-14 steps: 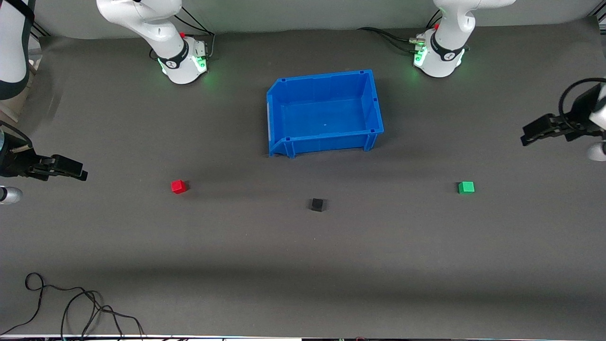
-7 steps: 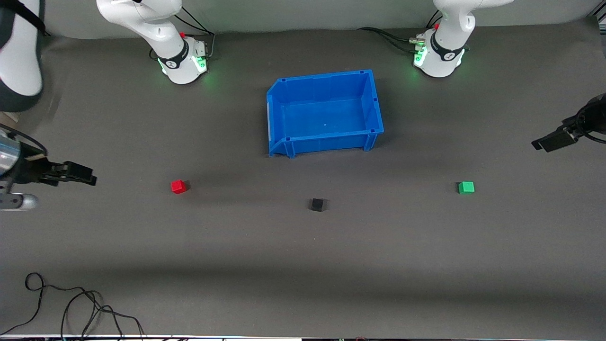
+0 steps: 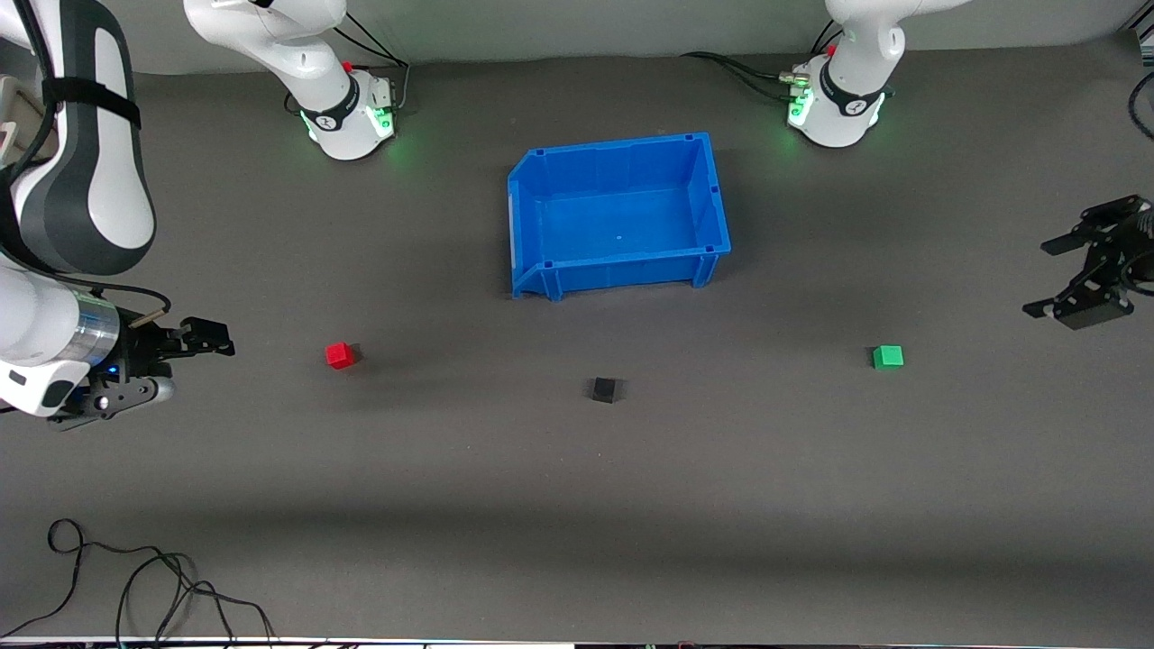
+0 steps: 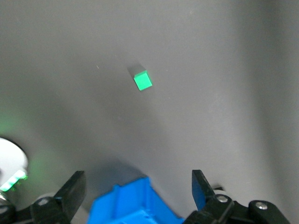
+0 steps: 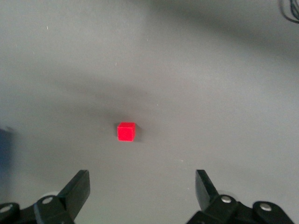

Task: Attach green and red cubes to black cube
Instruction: 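Grasp the green cube with the left gripper while the right gripper grasps red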

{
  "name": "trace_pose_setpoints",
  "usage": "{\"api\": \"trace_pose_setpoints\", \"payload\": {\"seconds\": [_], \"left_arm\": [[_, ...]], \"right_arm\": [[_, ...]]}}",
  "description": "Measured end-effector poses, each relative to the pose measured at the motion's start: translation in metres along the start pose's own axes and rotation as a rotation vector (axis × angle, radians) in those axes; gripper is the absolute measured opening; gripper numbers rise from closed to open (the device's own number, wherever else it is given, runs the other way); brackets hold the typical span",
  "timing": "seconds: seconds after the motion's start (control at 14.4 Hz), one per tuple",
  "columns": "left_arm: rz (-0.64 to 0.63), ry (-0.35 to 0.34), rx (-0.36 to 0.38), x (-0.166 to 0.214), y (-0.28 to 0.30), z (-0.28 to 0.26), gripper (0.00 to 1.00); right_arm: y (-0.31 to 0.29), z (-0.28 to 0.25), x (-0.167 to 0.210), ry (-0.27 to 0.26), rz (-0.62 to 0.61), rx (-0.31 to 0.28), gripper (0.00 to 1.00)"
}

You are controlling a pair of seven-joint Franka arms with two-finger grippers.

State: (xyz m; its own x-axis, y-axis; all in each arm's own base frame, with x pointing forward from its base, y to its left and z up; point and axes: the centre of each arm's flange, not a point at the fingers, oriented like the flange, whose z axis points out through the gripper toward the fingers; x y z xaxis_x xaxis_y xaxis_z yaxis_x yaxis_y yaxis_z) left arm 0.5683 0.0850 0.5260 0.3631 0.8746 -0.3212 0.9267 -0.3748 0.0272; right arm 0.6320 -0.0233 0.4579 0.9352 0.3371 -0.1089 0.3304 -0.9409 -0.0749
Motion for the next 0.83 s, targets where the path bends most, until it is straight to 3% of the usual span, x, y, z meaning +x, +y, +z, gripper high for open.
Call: {"api": "trace_pose_setpoints", "payload": {"seconds": [0.35,0.62,0.83], "left_arm": [[-0.163,-0.099,-0.086,0.047,-0.025,0.071,1.00],[-0.294,-0.171,-0.152,0.063,-0.041,0.144,1.00],[-0.376,-0.185,-0.171,0.076,-0.050,0.190,1.00]], "right_arm": [[0.018,0.014,-0.008,0.007,-0.085,0.021,1.00],[0.014,0.037,0.000,-0.011,-0.256,0.025,1.00],[0.029,0.055,0.005,0.023,-0.429,-0.007,1.00]]}}
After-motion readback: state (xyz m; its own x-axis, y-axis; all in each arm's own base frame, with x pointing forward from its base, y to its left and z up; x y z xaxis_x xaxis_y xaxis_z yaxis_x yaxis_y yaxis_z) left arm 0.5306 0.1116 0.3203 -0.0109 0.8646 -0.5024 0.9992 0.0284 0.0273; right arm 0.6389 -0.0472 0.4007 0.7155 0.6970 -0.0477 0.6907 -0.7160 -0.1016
